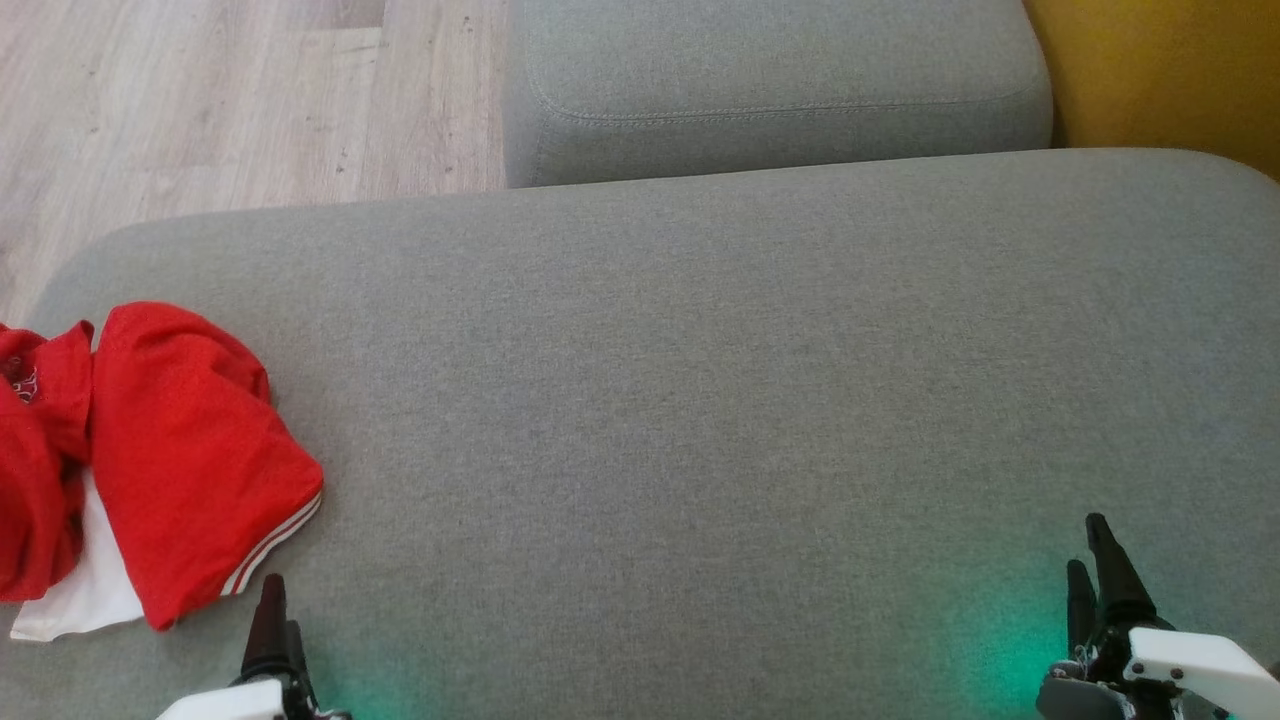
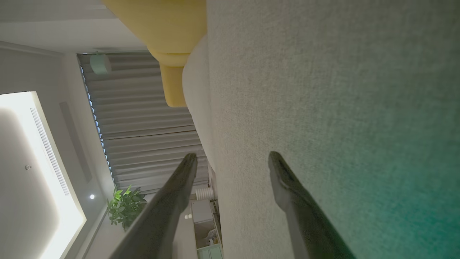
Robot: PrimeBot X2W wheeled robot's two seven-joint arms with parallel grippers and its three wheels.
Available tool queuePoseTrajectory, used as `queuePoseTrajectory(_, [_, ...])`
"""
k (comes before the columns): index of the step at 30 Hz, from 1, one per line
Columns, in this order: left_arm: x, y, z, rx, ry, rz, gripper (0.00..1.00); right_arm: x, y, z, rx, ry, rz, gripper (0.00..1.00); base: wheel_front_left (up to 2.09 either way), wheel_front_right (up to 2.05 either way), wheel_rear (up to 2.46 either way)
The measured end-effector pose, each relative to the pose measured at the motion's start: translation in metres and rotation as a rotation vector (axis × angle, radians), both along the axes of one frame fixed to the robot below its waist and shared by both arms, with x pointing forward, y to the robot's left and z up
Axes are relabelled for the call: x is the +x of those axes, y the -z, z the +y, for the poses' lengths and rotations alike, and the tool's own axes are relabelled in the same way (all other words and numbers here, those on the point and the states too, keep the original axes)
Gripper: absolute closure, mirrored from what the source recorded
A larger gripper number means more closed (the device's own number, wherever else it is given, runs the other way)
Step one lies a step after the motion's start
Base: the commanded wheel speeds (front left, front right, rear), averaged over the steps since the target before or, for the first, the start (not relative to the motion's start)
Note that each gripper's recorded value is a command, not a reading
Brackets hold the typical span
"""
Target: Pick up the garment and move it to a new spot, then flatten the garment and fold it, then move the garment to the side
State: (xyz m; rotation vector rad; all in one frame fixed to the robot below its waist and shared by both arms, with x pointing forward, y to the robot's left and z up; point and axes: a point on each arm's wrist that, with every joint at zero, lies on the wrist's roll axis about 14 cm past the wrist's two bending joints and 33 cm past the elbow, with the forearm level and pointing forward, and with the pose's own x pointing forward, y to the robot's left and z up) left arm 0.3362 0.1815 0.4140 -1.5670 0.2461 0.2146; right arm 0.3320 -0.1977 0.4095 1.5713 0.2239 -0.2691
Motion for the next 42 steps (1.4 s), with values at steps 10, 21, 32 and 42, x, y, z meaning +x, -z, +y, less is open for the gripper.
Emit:
queuePoseTrajectory(10, [0.005, -0.011, -0.005, 0.148, 0.049, -0.030, 0.00, 0.006, -0.009, 0.004, -0.142, -0.047, -0.021, 0.00, 0.00, 0.00, 0.00])
queuePoseTrajectory(21, [0.008, -0.017, -0.017, 0.302, 0.120, -0.037, 0.00, 0.009, -0.016, 0.008, -0.300, -0.100, -0.041, 0.00, 0.00, 0.00, 0.00])
queuePoseTrajectory(32, [0.013, -0.024, -0.030, 0.457, 0.182, -0.061, 0.00, 0.012, -0.023, 0.015, -0.436, -0.147, -0.064, 0.00, 0.00, 0.00, 0.00])
queuePoseTrajectory(42, [0.016, -0.031, -0.041, 0.593, 0.231, -0.092, 0.00, 0.014, -0.027, 0.025, -0.555, -0.202, -0.085, 0.00, 0.00, 0.00, 0.00])
